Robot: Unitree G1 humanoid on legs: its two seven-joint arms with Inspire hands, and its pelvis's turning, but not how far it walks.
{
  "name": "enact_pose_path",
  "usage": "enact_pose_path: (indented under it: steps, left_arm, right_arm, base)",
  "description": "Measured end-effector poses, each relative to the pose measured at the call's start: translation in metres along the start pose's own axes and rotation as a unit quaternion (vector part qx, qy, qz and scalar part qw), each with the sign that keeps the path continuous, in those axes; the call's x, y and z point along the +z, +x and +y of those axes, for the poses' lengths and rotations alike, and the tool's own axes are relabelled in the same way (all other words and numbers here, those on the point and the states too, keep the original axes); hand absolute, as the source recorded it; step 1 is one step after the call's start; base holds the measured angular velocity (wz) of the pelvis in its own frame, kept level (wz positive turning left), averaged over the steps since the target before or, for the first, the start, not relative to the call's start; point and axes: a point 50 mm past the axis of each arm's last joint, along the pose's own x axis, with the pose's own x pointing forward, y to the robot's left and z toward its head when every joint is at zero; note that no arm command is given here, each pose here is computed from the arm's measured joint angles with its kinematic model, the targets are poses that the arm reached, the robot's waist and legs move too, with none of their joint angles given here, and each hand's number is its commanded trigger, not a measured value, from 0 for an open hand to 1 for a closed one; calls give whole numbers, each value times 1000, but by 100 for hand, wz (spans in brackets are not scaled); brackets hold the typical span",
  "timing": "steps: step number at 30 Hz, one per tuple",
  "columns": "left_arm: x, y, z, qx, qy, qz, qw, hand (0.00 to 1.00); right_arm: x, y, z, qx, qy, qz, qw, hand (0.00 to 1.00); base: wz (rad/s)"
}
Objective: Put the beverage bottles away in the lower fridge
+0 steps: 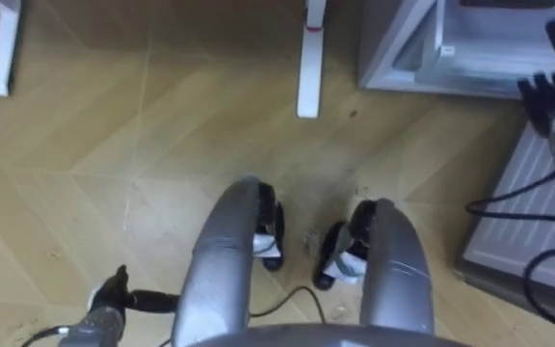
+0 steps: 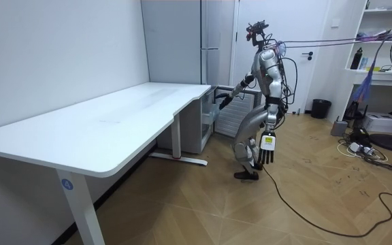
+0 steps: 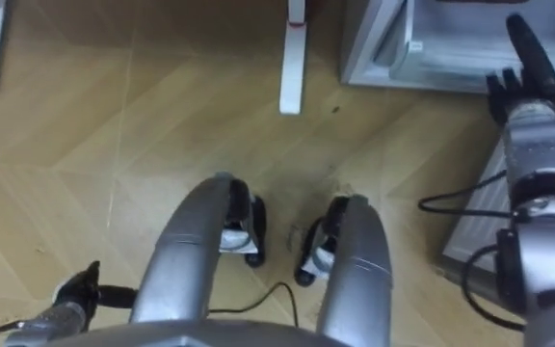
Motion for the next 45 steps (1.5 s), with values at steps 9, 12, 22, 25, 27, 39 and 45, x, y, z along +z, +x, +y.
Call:
enact_pose_path:
  steps: [9,12,22,25,27,39,45]
  left_arm:
    - [1,-2,-1,-7,4,-10,1000,0]
    - [-3,-3,3,-7,7,-7,1000,0]
    - [-1,-5,9,-3,6,-20,1000,0]
    - [-2,-6,8,-4,6,-18,1000,0]
    - [-6,-7,7,-7,7,-16,1000,0]
    - [-19,-15,7,-19,24,-16,999,0]
    - [-20,-17,11,-19,30,-21,999,0]
  right_arm:
    - [9,0,23,42,-3,-15,999,0]
    - [11,0,30,46,-14,-21,999,0]
    - [12,-3,60,82,-6,-39,996,0]
    - [12,-4,65,87,-2,-45,995,0]
    - [10,-4,66,87,7,-45,995,0]
    - [5,-5,71,99,18,-55,993,0]
    - [6,-5,72,100,20,-60,993,0]
  base:
    - [-2]
    - [-1]
    - [-3]
    - [6]
    - [0]
    - [5]
    - [2]
